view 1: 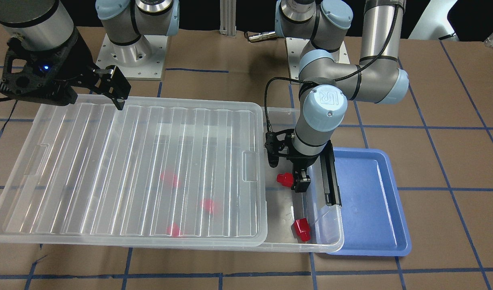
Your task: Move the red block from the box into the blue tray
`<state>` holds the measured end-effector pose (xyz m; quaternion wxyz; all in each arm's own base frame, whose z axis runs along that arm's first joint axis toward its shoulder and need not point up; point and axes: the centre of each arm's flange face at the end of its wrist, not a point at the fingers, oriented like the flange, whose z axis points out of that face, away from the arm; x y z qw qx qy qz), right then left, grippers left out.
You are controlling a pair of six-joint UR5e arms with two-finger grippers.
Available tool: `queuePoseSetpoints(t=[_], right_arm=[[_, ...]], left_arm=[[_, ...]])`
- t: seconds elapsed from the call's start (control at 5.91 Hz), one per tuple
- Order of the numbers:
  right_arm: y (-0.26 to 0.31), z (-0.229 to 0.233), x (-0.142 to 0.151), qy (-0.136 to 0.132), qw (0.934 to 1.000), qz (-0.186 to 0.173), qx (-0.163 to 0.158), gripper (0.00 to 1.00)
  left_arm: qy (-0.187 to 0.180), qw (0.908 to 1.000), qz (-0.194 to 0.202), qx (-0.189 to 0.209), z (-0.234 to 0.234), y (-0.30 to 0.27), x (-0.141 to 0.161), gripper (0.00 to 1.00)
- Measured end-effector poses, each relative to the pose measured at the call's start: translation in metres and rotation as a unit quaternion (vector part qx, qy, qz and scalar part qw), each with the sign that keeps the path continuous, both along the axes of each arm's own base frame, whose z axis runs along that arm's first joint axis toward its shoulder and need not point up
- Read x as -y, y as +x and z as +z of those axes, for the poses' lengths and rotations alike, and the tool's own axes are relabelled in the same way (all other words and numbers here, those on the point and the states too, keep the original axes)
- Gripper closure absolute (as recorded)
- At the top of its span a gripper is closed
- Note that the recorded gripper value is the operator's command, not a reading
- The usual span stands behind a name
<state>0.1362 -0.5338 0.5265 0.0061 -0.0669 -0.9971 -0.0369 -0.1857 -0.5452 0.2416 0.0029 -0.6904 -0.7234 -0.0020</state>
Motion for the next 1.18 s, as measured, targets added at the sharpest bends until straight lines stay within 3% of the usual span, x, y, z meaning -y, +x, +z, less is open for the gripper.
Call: queuePoseSetpoints(t=[0.51,0.68,0.85,1.02,1.18], right_arm=[[0.0,0.0,0.0,-0.001,1.0,0.0,-0.001,0.0],[0.0,0.0,0.0,-0.001,1.0,0.0,-0.001,0.0],[0.0,0.0,0.0,-0.001,1.0,0.001,-0.001,0.0],[0.0,0.0,0.0,-0.001,1.0,0.001,-0.001,0.0],[0.0,0.0,0.0,0.0,1.0,0.001,-0.001,0.0]], left_arm=[[0.025,0.9997,-0.002,0.002,-0.044,-0.002,0.006,0.03],[0.031,0.9995,-0.003,0.004,-0.049,-0.002,0.005,0.1],[0.035,0.9993,-0.003,0.007,-0.053,-0.002,0.005,0.23],[0.04,0.9992,-0.004,0.009,-0.056,-0.002,0.004,0.47],[0.042,0.9991,-0.005,0.009,-0.057,-0.002,0.004,0.86]])
